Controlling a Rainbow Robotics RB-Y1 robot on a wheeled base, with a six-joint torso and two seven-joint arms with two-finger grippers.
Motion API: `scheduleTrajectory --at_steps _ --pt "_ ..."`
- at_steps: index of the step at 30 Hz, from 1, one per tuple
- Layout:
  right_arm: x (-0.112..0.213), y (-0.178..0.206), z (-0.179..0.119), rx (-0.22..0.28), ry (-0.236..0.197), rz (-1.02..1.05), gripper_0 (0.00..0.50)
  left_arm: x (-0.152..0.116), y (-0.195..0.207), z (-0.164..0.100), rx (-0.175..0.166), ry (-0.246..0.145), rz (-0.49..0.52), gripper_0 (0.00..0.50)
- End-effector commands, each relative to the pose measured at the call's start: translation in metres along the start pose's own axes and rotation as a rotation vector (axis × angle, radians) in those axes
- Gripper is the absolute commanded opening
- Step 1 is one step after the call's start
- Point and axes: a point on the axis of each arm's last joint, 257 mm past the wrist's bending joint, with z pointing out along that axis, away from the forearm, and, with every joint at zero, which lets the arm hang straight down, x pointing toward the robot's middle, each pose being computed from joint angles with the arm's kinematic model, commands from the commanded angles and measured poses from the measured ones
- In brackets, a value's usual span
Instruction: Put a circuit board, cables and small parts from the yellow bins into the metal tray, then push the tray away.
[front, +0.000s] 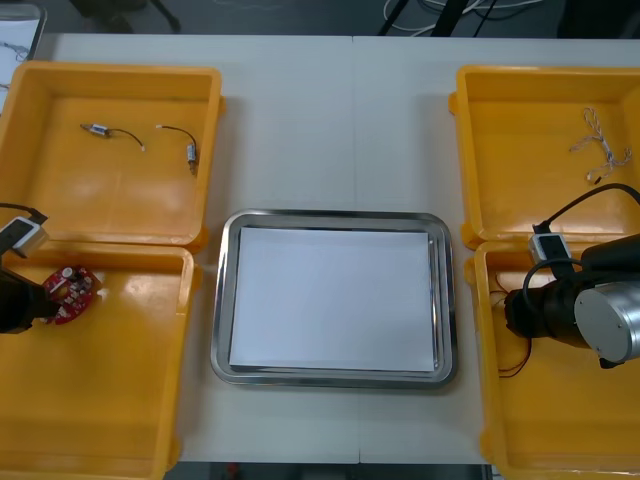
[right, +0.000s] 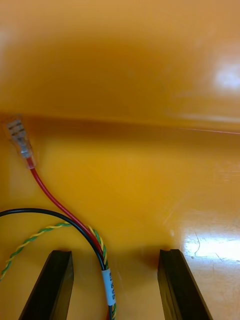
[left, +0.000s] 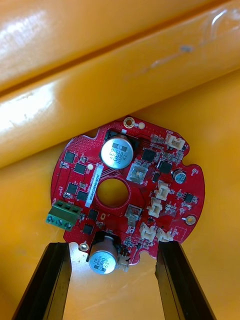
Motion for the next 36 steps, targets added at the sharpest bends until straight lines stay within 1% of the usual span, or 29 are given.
scheduleTrajectory --at_steps 1,9,17,18,20,21,22,28,31,32,33,34,35,36 --pt "0.021 0.006 0.01 -0.011 0.038 0.034 0.489 0.017 0.011 -0.003 -0.023 0.033 0.04 0.5" --pt "0.036 -0.002 0.01 0.0 0.064 0.024 0.491 0.024 0.012 0.0 -0.025 0.038 0.034 0.5" --pt "0.041 -0.002 0.01 -0.005 0.068 0.027 0.489 0.028 0.016 0.001 -0.03 0.039 0.02 0.5" --pt "0.041 -0.001 0.01 -0.008 0.065 0.024 0.437 0.027 0.017 0.001 -0.032 0.036 0.018 0.5" --pt "0.04 -0.001 0.011 -0.012 0.061 0.028 0.303 0.027 0.017 0.002 -0.032 0.033 0.016 0.5" --pt "0.04 0.0 0.011 -0.015 0.061 0.028 0.088 0.026 0.019 0.002 -0.036 0.03 0.015 0.5" --pt "0.039 0.001 0.011 -0.017 0.059 0.035 0.0 0.025 0.019 0.002 -0.036 0.028 0.013 0.5" --pt "0.04 0.002 0.011 -0.025 0.058 0.037 0.0 0.025 0.021 0.002 -0.039 0.024 0.006 0.5" --pt "0.033 0.002 0.006 -0.023 0.04 0.037 0.0 0.026 0.021 0.002 -0.038 0.025 0.006 0.493" --pt "0.032 0.001 0.004 -0.022 0.037 0.036 0.0 0.027 0.021 0.002 -0.039 0.028 0.007 0.46" --pt "0.03 0.0 -0.001 -0.02 0.032 0.036 0.0 0.027 0.021 0.002 -0.039 0.028 0.005 0.41" --pt "0.027 -0.002 -0.006 -0.016 0.027 0.038 0.0 0.029 0.021 0.003 -0.038 0.031 0.004 0.298" --pt "0.027 -0.002 -0.009 -0.013 0.029 0.04 0.0 0.028 0.021 0.002 -0.039 0.028 0.003 0.219" --pt "0.024 -0.006 -0.016 -0.005 0.027 0.042 0.0 0.029 0.021 0.003 -0.038 0.031 0.002 0.054"
